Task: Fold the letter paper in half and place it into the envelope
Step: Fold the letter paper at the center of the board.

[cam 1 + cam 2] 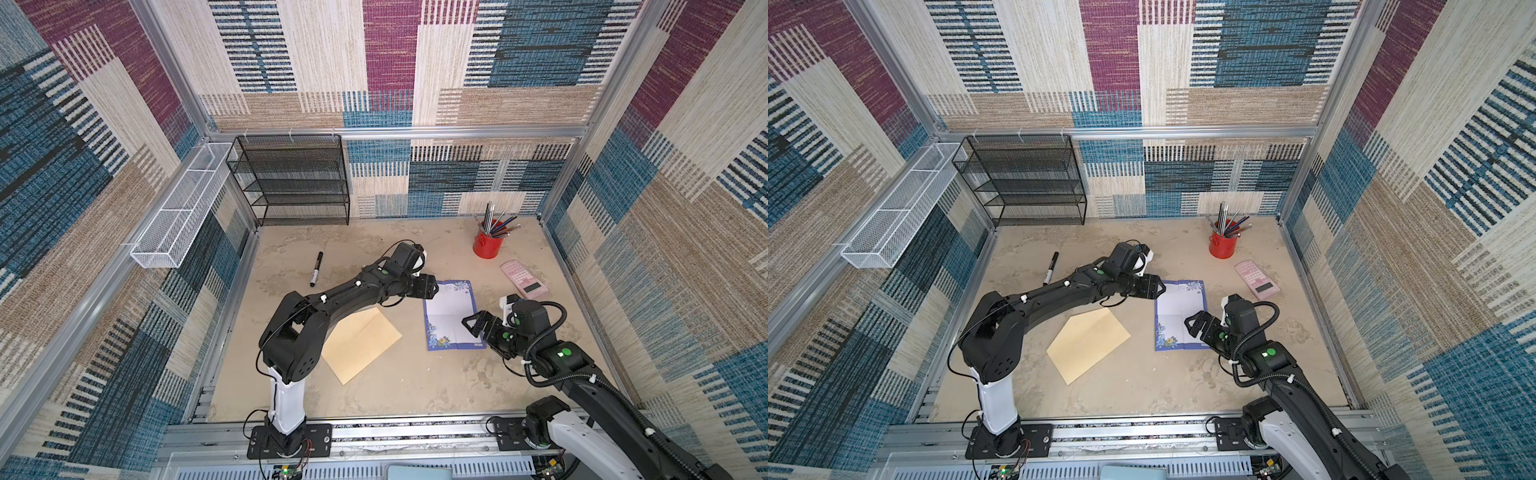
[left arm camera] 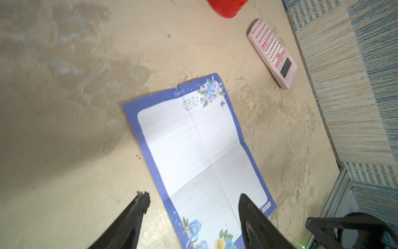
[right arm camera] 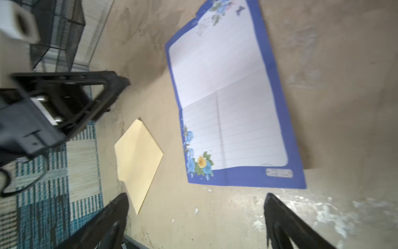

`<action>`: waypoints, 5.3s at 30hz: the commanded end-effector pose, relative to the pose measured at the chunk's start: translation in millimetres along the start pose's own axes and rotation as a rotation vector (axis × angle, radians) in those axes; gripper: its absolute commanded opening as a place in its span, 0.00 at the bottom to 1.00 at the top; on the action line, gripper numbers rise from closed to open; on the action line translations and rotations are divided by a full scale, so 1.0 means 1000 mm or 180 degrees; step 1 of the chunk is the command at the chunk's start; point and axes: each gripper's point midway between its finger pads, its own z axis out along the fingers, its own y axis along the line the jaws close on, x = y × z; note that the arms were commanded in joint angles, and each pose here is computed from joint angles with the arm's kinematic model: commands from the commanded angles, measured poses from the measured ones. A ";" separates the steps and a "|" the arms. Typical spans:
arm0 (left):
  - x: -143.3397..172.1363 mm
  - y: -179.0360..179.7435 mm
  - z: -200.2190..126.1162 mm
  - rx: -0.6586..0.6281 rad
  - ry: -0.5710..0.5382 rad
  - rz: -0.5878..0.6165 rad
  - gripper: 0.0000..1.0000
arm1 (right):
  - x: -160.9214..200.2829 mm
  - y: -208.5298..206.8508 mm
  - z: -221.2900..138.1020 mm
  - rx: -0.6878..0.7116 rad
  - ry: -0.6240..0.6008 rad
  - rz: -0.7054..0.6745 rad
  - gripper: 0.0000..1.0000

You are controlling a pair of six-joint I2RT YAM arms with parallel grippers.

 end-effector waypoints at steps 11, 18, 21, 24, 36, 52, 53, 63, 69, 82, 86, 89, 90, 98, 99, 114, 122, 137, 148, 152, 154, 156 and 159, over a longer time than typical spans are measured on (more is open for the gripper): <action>0.010 0.060 0.051 -0.0965 0.0393 0.0768 0.69 | 0.013 -0.036 0.012 -0.0039 0.0293 0.0162 0.86; 0.020 0.068 0.066 -0.0989 0.0489 0.0796 0.69 | 0.011 -0.025 0.016 -0.0259 0.0307 0.0151 0.85; 0.024 0.071 0.068 -0.0999 0.0519 0.0773 0.68 | 0.015 -0.025 0.020 -0.0317 0.0346 0.0247 0.85; 0.027 0.073 0.069 -0.1016 0.0544 0.0770 0.68 | 0.017 -0.029 0.023 -0.0326 0.0338 0.0298 0.85; 0.043 0.080 0.074 -0.1026 0.0650 0.0734 0.68 | 0.017 -0.043 0.029 -0.0107 0.0349 0.0249 0.88; 0.056 0.087 0.081 -0.1017 0.0747 0.0683 0.67 | -0.018 0.007 0.027 -0.0604 0.0172 -0.0079 0.88; 0.057 0.087 0.081 -0.1012 0.0756 0.0675 0.67 | -0.019 0.008 0.027 -0.0624 0.0170 -0.0082 0.88; 0.070 0.090 0.089 -0.0972 0.0864 0.0628 0.66 | -0.028 0.030 0.022 -0.0960 0.0076 -0.0140 0.88; 0.076 0.090 0.092 -0.0931 0.0923 0.0624 0.65 | -0.036 0.035 0.025 -0.0978 0.0037 -0.0141 0.88; 0.092 0.084 0.091 -0.0741 0.1073 0.0607 0.65 | -0.065 0.055 0.031 -0.1066 -0.0113 -0.0237 0.88; 0.097 0.079 0.094 -0.0612 0.1145 0.0596 0.65 | -0.076 0.063 0.036 -0.1111 -0.0141 -0.0239 0.89; 0.097 0.074 0.096 -0.0441 0.1171 0.0545 0.65 | -0.085 0.068 0.041 -0.1127 -0.0166 -0.0262 0.88; 0.097 0.073 0.096 -0.0400 0.1174 0.0535 0.65 | -0.087 0.069 0.042 -0.1128 -0.0169 -0.0271 0.89; 0.080 0.066 0.095 -0.0127 0.1140 0.0436 0.64 | -0.106 0.075 0.057 -0.1094 -0.0211 -0.0306 0.89; 0.079 0.067 0.095 -0.0125 0.1140 0.0425 0.64 | -0.107 0.074 0.058 -0.1076 -0.0218 -0.0305 0.89; 0.038 0.073 0.090 0.0014 0.0908 0.0160 0.66 | -0.096 0.047 0.068 -0.0799 -0.0189 -0.0196 0.89; -0.004 0.071 0.066 0.0096 0.0555 0.0059 0.71 | -0.095 0.039 0.075 -0.0703 -0.0177 -0.0166 0.89; -0.052 0.095 0.016 0.0107 -0.0093 -0.0285 0.77 | -0.111 0.047 0.083 -0.0702 -0.0209 -0.0169 0.90; -0.054 0.103 -0.078 -0.0107 -0.0742 -0.0281 0.77 | -0.143 0.055 0.091 -0.0612 -0.0348 -0.0163 0.90; -0.023 0.083 -0.092 -0.0118 -0.0802 -0.0119 0.76 | -0.148 0.058 0.103 -0.0644 -0.0286 -0.0102 0.90; -0.006 0.065 -0.088 -0.0190 -0.0750 0.0118 0.75 | -0.151 0.059 0.106 -0.0650 -0.0274 -0.0098 0.90; 0.012 0.043 -0.075 -0.0328 -0.0651 0.0396 0.75 | -0.157 0.063 0.105 -0.0654 -0.0297 -0.0132 0.90; 0.021 0.030 -0.053 -0.0517 -0.0493 0.0557 0.75 | -0.169 0.063 0.093 -0.0583 -0.0486 -0.0161 0.90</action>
